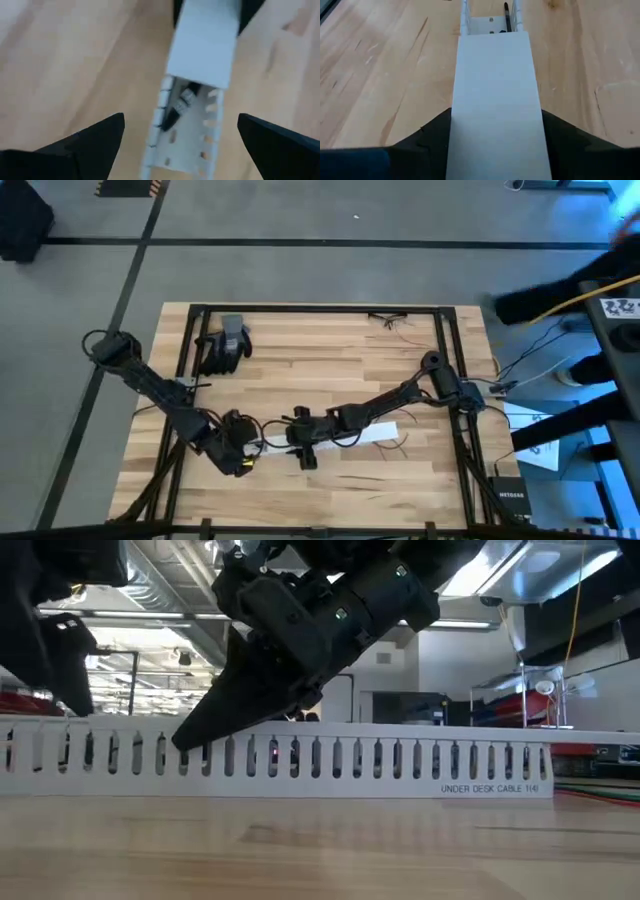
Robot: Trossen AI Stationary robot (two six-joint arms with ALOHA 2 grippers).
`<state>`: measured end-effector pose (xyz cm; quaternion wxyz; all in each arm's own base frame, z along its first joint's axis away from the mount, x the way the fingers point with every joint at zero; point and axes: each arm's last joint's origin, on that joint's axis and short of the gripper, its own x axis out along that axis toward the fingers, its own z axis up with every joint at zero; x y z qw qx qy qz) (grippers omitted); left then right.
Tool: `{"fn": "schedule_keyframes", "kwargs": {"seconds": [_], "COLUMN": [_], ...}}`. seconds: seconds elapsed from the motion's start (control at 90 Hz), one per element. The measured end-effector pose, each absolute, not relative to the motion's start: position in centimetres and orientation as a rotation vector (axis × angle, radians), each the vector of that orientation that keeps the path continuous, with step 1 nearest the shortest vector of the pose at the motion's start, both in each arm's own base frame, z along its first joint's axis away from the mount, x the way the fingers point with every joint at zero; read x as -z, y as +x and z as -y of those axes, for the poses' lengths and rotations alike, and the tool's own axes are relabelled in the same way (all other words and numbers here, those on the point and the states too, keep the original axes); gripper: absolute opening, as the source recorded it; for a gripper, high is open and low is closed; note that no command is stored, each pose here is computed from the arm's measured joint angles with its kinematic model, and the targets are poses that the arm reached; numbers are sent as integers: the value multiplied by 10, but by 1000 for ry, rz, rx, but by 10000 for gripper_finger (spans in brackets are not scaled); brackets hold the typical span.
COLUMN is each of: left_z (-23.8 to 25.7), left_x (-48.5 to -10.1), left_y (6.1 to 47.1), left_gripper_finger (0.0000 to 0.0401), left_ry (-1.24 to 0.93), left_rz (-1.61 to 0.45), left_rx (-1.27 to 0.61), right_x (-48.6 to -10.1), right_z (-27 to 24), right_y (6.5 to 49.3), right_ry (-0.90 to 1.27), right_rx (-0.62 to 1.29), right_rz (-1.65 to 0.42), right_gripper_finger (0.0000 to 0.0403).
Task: Ziptie cables
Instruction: Close the white cable duct
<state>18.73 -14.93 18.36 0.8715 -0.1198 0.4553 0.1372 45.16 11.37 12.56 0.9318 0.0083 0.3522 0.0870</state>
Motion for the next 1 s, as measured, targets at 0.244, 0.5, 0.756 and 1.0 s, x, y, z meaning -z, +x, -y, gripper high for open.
{"fn": "schedule_keyframes", "kwargs": {"seconds": [0.244, 0.5, 0.756, 1.0], "left_z": [156, 161, 161, 151], "left_x": [-176, -167, -160, -149], "left_y": [169, 160, 159, 161], "left_gripper_finger": [381, 381, 381, 381], "left_ry": [-208, -231, -337, -246], "left_rz": [-880, -782, -623, -653], "left_rx": [-337, -338, -284, -253], "right_x": [-126, -127, -127, -127], "right_z": [-114, -114, -114, -114], "right_y": [452, 452, 453, 453], "right_ry": [22, 25, 26, 6], "right_rx": [-177, -179, -180, -196], "right_rz": [-721, -709, -702, -703], "right_gripper_finger": [230, 230, 230, 230]}}
